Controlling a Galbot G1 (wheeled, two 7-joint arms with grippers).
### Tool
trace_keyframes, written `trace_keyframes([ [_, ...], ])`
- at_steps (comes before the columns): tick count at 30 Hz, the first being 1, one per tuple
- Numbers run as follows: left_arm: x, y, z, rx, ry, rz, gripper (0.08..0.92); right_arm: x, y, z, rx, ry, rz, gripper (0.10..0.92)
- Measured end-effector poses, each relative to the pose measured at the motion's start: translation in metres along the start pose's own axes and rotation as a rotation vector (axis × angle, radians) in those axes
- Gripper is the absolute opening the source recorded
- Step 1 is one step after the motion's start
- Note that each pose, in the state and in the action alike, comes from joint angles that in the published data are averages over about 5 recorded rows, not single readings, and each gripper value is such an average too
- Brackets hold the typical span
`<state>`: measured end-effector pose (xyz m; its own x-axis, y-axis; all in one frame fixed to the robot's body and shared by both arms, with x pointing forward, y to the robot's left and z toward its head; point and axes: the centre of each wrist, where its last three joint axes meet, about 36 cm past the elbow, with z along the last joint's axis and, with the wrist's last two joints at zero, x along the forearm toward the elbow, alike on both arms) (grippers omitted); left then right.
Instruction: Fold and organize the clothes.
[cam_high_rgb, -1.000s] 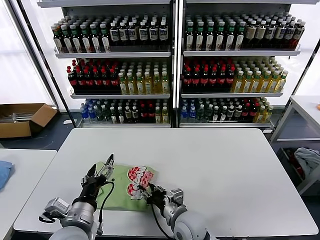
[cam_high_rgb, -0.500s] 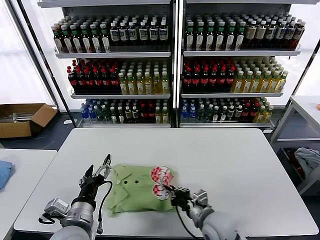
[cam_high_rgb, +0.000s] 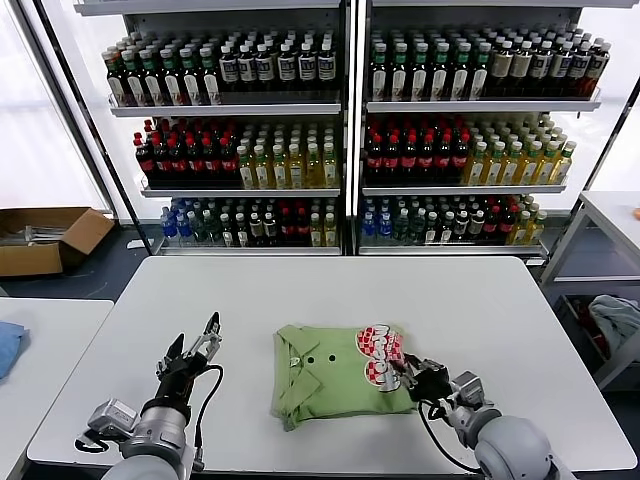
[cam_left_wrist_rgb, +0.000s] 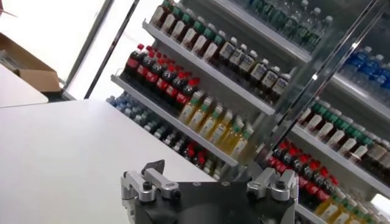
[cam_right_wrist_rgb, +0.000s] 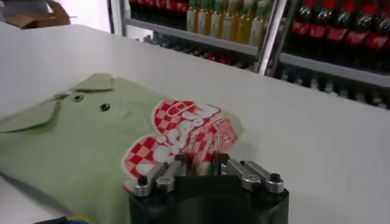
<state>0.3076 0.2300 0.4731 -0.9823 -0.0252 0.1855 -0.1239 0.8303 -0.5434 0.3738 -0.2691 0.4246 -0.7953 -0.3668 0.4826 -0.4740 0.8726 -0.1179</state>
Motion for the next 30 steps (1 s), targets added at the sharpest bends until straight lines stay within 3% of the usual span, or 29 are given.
trace_keyframes([
  [7, 0.006, 0.000, 0.000, -0.025, 0.008, -0.005, 0.823, 0.004, 0.005, -0.007, 0.009, -0.063, 0.037, 0.586],
  [15, 0.013, -0.001, 0.004, -0.043, 0.018, -0.009, 0.823, -0.021, 0.034, -0.008, -0.055, -0.152, 0.027, 0.798],
  [25, 0.015, 0.001, 0.008, -0.049, 0.025, -0.016, 0.823, -0.038, 0.051, 0.018, -0.131, -0.088, 0.048, 0.823],
  [30, 0.015, -0.001, 0.011, -0.047, 0.031, -0.012, 0.823, -0.037, 0.053, 0.014, -0.155, -0.101, 0.055, 0.823],
])
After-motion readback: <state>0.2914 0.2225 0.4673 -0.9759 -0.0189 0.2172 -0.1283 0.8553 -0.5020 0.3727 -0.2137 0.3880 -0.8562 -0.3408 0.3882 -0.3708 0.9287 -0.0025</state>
